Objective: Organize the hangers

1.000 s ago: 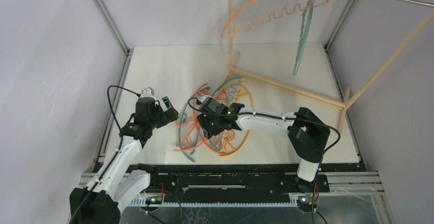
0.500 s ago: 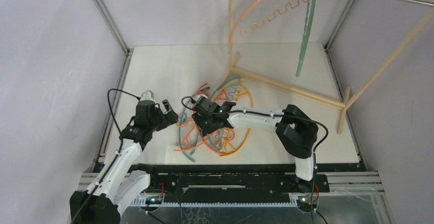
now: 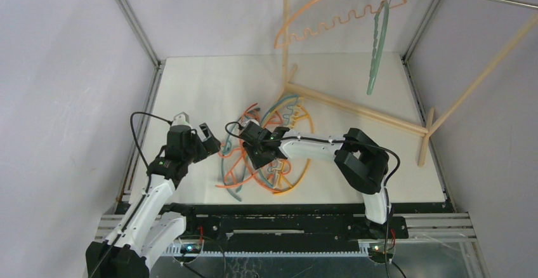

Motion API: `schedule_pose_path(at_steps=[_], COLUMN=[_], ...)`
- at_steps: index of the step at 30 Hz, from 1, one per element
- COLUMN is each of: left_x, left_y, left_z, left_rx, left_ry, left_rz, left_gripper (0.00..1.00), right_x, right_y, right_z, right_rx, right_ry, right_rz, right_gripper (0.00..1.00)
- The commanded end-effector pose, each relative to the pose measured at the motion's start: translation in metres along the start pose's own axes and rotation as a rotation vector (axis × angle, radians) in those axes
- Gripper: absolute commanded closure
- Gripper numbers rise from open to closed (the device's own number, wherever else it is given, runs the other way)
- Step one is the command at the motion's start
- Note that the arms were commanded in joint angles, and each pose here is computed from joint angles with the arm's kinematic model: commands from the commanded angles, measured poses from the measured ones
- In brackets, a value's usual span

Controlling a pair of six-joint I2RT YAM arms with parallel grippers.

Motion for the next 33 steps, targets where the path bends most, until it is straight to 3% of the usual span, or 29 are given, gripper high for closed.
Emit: schedule_pose_path(at_steps=[1, 8, 14, 20, 30, 33], left_x=[-0.002, -0.003, -0.003, -0.003, -0.004, -0.004], left_y=[-0.004, -0.007, -0.006, -0.005, -0.003, -0.002], left_z=[-0.009, -0.013, -0.01, -0.01, -0.012, -0.012], left_rx=[-0.047, -0.069, -0.061, -0.06, -0.06, -0.058], left_ry=[-0.034, -0.043, -0.047, -0.044, -0.044, -0.041], left_rz=[0.008, 0.01, 0.008, 0.009, 0.01, 0.011], left_gripper=[0.01, 0.01, 0.01, 0.01, 0.01, 0.01], right_x=[0.007, 0.031, 0.035, 0.01, -0.008, -0.01], right_y=[-0.034, -0.094, -0.12, -0.091, -0.063, -0.06], right_z=[-0.024, -0.035, -0.021, 0.007, 0.002, -0.001], right_rx=[-0.105, -0.177, -0.123, -0.008, 0.016, -0.002], right_ry=[-0.016, -0.088, -0.156, -0.132, -0.058, -0.064], right_rz=[-0.044, -0.358, -0.535, -0.439, -0.353, -0.311], right_gripper=[0.67, 0.75, 0.68, 0.64, 0.64, 0.59])
Point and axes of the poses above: each gripper's point midway between its finger pads, its own y axis out along the fingers, its own x axis along the line the jaws close on, z = x × y, the point moved 8 cm from there along -y, back along the fingers, and after that the axes turned 7 degrees about y, right-handed, at the moved point
